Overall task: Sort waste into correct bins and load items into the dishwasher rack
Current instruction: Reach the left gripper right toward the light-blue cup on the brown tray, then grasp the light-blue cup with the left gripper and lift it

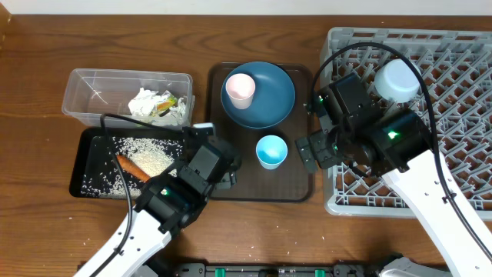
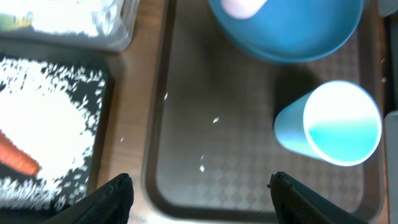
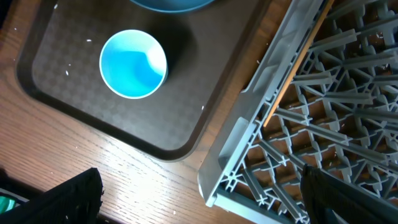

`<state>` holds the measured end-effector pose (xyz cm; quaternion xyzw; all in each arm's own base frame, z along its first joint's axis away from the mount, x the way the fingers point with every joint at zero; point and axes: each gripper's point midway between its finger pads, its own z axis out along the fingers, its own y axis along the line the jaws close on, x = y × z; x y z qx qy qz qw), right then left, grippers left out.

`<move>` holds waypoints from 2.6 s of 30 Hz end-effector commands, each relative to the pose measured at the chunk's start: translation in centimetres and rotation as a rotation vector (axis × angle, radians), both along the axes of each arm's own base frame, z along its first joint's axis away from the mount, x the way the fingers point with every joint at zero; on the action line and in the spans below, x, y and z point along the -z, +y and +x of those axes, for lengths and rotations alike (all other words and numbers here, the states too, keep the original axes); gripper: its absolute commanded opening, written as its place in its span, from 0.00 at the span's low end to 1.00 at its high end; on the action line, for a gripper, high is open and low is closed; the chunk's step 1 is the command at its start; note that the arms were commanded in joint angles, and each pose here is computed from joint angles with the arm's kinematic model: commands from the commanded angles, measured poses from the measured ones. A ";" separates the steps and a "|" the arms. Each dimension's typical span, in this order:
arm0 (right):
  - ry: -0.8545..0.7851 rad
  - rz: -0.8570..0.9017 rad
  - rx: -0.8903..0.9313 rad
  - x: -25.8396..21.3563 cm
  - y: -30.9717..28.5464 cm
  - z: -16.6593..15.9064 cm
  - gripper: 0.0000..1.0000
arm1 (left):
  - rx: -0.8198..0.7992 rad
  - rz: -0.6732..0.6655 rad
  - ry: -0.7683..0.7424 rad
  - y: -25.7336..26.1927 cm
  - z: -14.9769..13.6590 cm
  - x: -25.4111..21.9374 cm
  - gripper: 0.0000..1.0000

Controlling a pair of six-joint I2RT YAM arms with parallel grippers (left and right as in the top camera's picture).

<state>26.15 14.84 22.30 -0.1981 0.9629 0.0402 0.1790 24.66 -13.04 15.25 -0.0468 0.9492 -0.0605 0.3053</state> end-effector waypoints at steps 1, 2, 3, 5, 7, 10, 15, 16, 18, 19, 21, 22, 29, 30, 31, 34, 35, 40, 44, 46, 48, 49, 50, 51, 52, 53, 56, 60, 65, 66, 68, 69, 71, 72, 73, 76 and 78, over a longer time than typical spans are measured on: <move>-0.014 0.004 0.027 -0.4 -0.4 0.3 0.99 | -0.010 0.014 -0.038 -0.3 1.4 -0.6 0.73; -0.014 0.004 0.027 -0.4 -0.4 0.3 0.99 | -0.010 0.013 -0.040 -0.6 1.8 -0.3 0.73; -0.014 0.004 0.027 -0.4 -0.4 0.3 0.99 | -0.010 0.014 -0.039 -0.8 2.1 -0.1 0.73; -0.014 0.004 0.027 -0.4 -0.4 0.3 0.99 | -0.010 0.012 -0.039 -1.3 2.7 0.4 0.73; -0.014 0.004 0.027 -0.4 -0.4 0.3 0.99 | 0.004 -0.010 -0.034 -2.3 3.2 0.9 0.73; -0.014 0.004 0.027 -0.4 -0.4 0.3 0.99 | 0.039 -0.069 -0.026 -4.1 3.9 1.3 0.72; -0.014 0.004 0.027 -0.4 -0.4 0.3 0.99 | 0.092 -0.163 -0.024 -7.2 5.3 2.2 0.72; -0.014 0.004 0.027 -0.4 -0.4 0.3 0.99 | 0.096 -0.175 -0.027 -7.6 5.6 2.4 0.72; -0.014 0.004 0.027 -0.4 -0.4 0.3 0.99 | 0.081 -0.196 -0.027 -8.1 6.2 2.9 0.72; -0.014 0.004 0.027 -0.4 -0.4 0.3 0.99 | 0.071 -0.204 -0.018 -8.3 6.2 3.2 0.72; -0.014 0.004 0.027 -0.4 -0.4 0.3 0.99 | 0.069 -0.229 0.014 -8.8 6.0 3.9 0.72; -0.014 0.004 0.027 -0.4 -0.4 0.3 0.99 | 0.074 -0.240 0.032 -9.1 5.9 4.2 0.72; -0.014 0.004 0.027 -0.4 -0.4 0.3 0.99 | 0.095 -0.231 0.123 -9.7 5.1 6.8 0.70; -0.014 0.004 0.027 -0.4 -0.4 0.3 0.99 | 0.102 -0.233 0.138 -9.9 4.9 7.2 0.69; -0.014 0.004 0.027 -0.4 -0.4 0.3 0.99 | 0.106 -0.230 0.152 -10.1 4.8 7.7 0.69; -0.014 0.004 0.027 -0.4 -0.4 0.3 0.99 | 0.104 -0.213 0.176 -10.1 4.7 8.8 0.68; -0.014 0.004 0.027 -0.4 -0.4 0.3 0.99 | 0.102 -0.207 0.184 -10.1 4.7 9.2 0.68; -0.014 0.004 0.027 -0.4 -0.4 0.3 0.99 | 0.100 -0.196 0.198 -10.0 4.7 9.9 0.49; -0.014 0.004 0.027 -0.4 -0.4 0.3 0.99 | 0.104 -0.217 0.169 -10.3 5.0 9.0 0.28; -0.014 0.004 0.027 -0.4 -0.4 0.3 0.99 | 0.103 -0.228 0.145 -10.3 5.2 8.1 0.25; -0.014 0.004 0.027 -0.4 -0.4 0.3 0.99 | 0.101 -0.246 0.116 -10.1 5.5 6.9 0.15; -0.014 0.004 0.027 -0.4 -0.4 0.3 0.99 | 0.099 -0.257 0.100 -10.0 5.6 6.2 0.09; -0.014 0.004 0.027 -0.4 -0.4 0.3 0.99 | 0.095 -0.265 0.088 -9.7 5.7 5.5 0.06; -0.014 0.004 0.027 -0.4 -0.4 0.3 0.99 | 0.088 -0.274 0.075 -9.4 5.7 4.8 0.06; -0.014 0.004 0.027 -0.4 -0.4 0.3 0.99 | 0.079 -0.283 0.061 -8.9 5.8 4.0 0.06; -0.014 0.003 0.027 -0.4 -0.4 0.2 0.99 | 0.070 -0.293 0.046 -8.4 5.8 3.2 0.06; -0.014 0.004 0.027 -0.4 -0.4 0.3 0.99 | 0.063 -0.362 0.014 -7.1 5.6 0.3 0.06; -0.014 0.004 0.027 -0.4 -0.4 0.3 0.99 | 0.174 -0.509 -0.014 -6.5 4.4 -4.0 0.06; -0.014 0.004 0.027 -0.4 -0.4 0.3 0.99 | 0.347 -0.706 0.002 -6.2 2.8 -7.4 0.06; -0.014 0.004 0.027 -0.4 -0.4 0.3 0.99 | 0.382 -0.737 0.009 -6.2 2.6 -7.7 0.06; -0.014 0.004 0.027 -0.4 -0.4 0.3 0.99 | 0.472 -0.802 0.020 -6.1 2.0 -8.3 0.06; -0.014 0.004 0.027 -0.4 -0.4 0.3 0.99 | 0.515 -0.840 0.029 -6.0 1.8 -8.6 0.06; -0.014 0.004 0.027 -0.4 -0.4 0.3 0.99 | 0.569 -0.908 0.054 -5.9 1.5 -8.8 0.06; -0.014 0.004 0.027 -0.4 -0.4 0.3 0.99 | 0.579 -0.944 0.077 -5.8 1.6 -8.6 0.06; -0.014 0.004 0.027 -0.4 -0.4 0.3 0.99 | 0.586 -0.968 0.093 -5.6 1.7 -8.4 0.06; -0.014 0.004 0.027 -0.4 -0.4 0.3 0.99 | 0.643 -0.995 0.117 -5.7 2.3 -6.8 0.06; -0.014 0.004 0.027 -0.4 -0.4 0.3 0.99 | 0.692 -1.004 0.113 -5.9 2.5 -6.0 0.06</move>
